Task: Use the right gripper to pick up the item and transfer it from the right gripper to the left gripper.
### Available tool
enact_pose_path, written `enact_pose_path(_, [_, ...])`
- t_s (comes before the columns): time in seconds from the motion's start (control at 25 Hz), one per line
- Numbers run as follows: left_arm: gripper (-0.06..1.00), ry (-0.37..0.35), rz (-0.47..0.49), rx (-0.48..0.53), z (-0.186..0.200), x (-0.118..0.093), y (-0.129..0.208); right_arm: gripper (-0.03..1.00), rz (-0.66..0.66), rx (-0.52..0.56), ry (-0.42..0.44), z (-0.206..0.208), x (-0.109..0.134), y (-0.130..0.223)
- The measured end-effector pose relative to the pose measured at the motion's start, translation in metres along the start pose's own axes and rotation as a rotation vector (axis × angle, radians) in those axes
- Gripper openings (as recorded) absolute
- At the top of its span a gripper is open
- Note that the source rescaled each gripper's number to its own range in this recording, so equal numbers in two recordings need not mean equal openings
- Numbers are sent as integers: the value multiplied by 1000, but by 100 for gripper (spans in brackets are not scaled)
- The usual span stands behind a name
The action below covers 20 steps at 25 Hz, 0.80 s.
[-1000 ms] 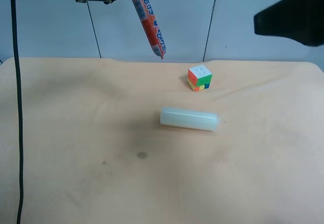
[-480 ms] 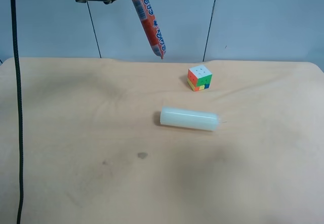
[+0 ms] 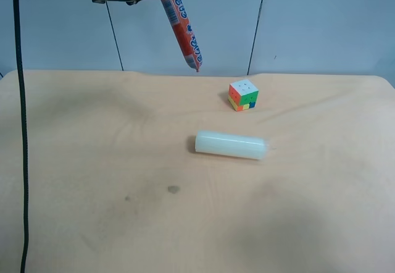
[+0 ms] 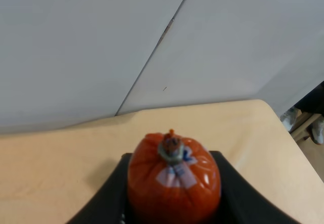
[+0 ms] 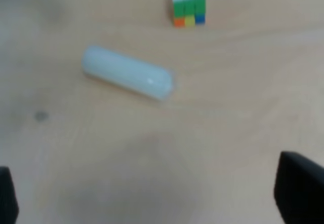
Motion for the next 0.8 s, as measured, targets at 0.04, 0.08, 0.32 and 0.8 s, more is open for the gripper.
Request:
enact_pose_path(0.04, [0, 0, 0, 0, 0, 0, 0, 100, 0, -4, 1, 0, 0, 0])
enact_pose_path(0.08, [0, 0, 0, 0, 0, 0, 0, 100, -1, -4, 2, 0, 0, 0])
enact_pose_path(0.32, [0, 0, -1, 0, 0, 0, 0, 100, -33, 0, 64, 1, -2, 1])
enact_pose_path(0.8, [0, 0, -1, 0, 0, 0, 0, 100, -248, 23, 490, 9, -9, 5])
Point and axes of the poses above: a point on each arm's last joint axis where the gripper is mounted, z pointing back along that axis away from the gripper, x along the wrist's bending axis when the last joint is at zero, y = z × x, the point moved 4 cm from there along -z, pointing out along that axis toward the gripper, and after that the axes turned 12 degrees about z, right-handed, at the moved point
